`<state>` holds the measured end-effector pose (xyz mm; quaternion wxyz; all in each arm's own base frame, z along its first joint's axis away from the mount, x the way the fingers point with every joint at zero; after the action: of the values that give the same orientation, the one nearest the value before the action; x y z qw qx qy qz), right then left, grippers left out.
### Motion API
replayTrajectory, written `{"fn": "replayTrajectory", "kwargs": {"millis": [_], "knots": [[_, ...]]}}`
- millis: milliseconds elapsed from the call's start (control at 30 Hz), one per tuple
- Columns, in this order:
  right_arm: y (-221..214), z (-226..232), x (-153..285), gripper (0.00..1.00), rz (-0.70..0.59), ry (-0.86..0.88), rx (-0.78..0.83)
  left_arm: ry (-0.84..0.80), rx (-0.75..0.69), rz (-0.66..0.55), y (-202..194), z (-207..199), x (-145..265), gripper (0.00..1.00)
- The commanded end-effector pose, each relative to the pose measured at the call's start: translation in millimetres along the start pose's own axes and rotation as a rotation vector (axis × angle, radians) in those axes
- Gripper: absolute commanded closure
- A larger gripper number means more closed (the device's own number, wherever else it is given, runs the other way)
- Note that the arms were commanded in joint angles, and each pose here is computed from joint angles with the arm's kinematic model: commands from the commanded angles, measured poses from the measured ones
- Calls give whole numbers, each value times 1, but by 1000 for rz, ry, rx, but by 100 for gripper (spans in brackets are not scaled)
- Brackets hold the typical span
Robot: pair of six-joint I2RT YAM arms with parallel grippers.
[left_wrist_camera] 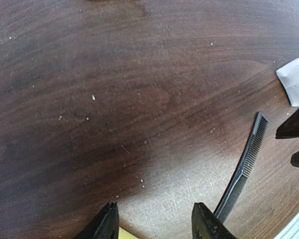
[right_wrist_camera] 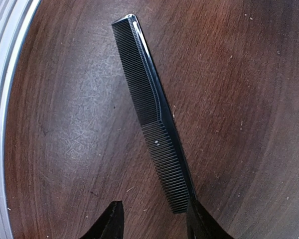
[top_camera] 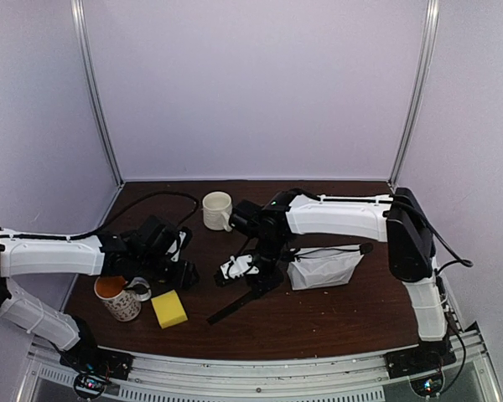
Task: Sort the hair-cutting tools
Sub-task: Adjust the comb at the center of the board.
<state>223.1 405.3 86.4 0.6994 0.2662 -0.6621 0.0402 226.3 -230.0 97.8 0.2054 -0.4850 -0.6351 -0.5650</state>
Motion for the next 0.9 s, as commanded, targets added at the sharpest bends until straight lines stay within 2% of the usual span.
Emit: {"fn": "replayTrajectory", "kwargs": {"millis": [0, 367, 567, 767, 867], "knots": [[-1, -3, -2, 56, 53, 18, 1, -30, 61, -11, 2, -1, 2, 47], [-14, -19, -37, 54, 162, 20, -59, -57, 69, -52, 15, -2, 9, 46], [-21, -12, -52, 56, 219, 57, -62, -82, 55, -51, 17, -6, 4, 46], [-32, 27, -65, 73, 285, 171, -85, -133, 35, -13, 13, -16, -6, 46], [-37, 39, -69, 81, 249, 48, -111, -171, -1, 35, 8, -23, -14, 47]]}}
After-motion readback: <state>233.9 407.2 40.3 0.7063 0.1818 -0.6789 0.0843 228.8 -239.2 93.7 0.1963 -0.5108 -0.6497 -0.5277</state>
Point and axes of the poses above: each gripper's point midway between its finger pads, its own x axis back along the fingers, its own z axis along the line the jaws close on, y = z × x, the point moved 2 cm from there along x, back along the fingers, and after that the axes turned 5 degrees about x, right-handed, at the moved point
